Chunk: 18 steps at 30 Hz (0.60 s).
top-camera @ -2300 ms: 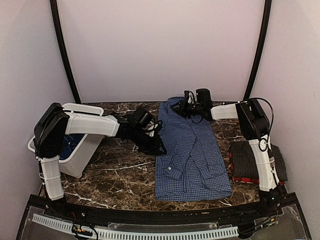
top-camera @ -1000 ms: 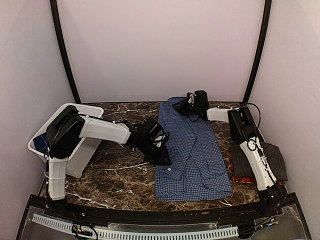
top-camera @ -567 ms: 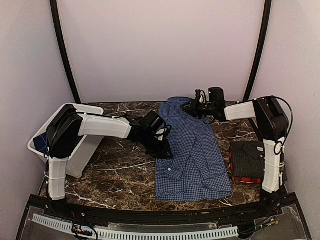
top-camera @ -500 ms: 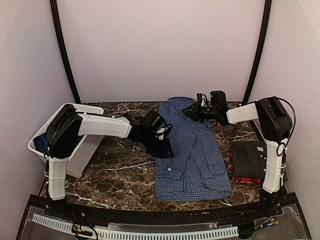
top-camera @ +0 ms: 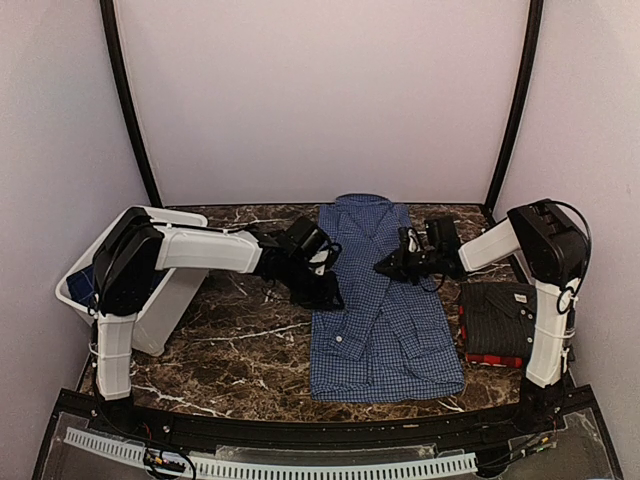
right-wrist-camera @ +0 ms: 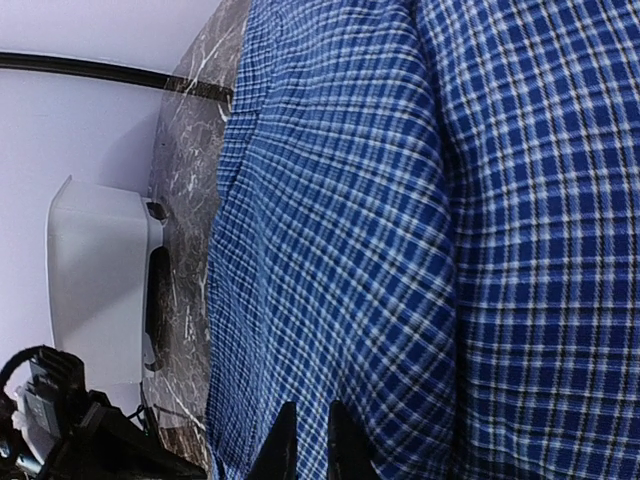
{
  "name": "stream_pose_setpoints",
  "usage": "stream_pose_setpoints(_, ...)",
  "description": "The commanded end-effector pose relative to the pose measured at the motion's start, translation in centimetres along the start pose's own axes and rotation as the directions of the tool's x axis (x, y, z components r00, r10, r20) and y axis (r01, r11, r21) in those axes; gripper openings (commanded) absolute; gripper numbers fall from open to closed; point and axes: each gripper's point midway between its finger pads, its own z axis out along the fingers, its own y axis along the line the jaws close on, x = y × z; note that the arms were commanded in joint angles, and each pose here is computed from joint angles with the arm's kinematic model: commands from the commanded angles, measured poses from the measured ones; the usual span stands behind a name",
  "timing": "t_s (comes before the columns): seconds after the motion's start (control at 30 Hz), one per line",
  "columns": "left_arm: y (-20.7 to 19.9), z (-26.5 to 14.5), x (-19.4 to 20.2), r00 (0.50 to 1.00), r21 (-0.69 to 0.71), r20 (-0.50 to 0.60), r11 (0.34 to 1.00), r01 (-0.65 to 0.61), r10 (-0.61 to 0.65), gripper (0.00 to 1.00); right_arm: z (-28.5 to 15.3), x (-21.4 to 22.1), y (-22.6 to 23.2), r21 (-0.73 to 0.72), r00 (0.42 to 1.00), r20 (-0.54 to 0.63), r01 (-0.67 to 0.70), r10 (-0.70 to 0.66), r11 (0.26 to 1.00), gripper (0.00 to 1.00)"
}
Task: Fold and stack the long sleeve shirts
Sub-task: Adjust the sleeve of the rectangle-folded shirt.
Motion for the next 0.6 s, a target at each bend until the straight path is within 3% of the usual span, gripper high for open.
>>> stream_pose_setpoints(0.0,1.4,-2.2,-2.4,0.996,-0.061,0.085,0.998,0.025,-0.02,0.26,-0.6,-0.2,-1.4,0.056,0.999,0.021,0.038,-0.039,0.998,0.09)
stream_pose_setpoints(0.37,7.0,-3.0,-3.6,0.982,-0.131,0.17,0.986,0.105,-0.082,0.26,-1.2,-0.5,-1.4,0.081,0.997,0.02,0.074,-0.076,0.994,0.09)
stream_pose_setpoints(0.57,7.1,-2.3,-4.7,0.982,-0.107,0.177,0.991,0.084,-0.064,0.27,-2.4,-1.6,0.8,0.079,0.99,0.035,0.13,-0.134,0.988,0.18)
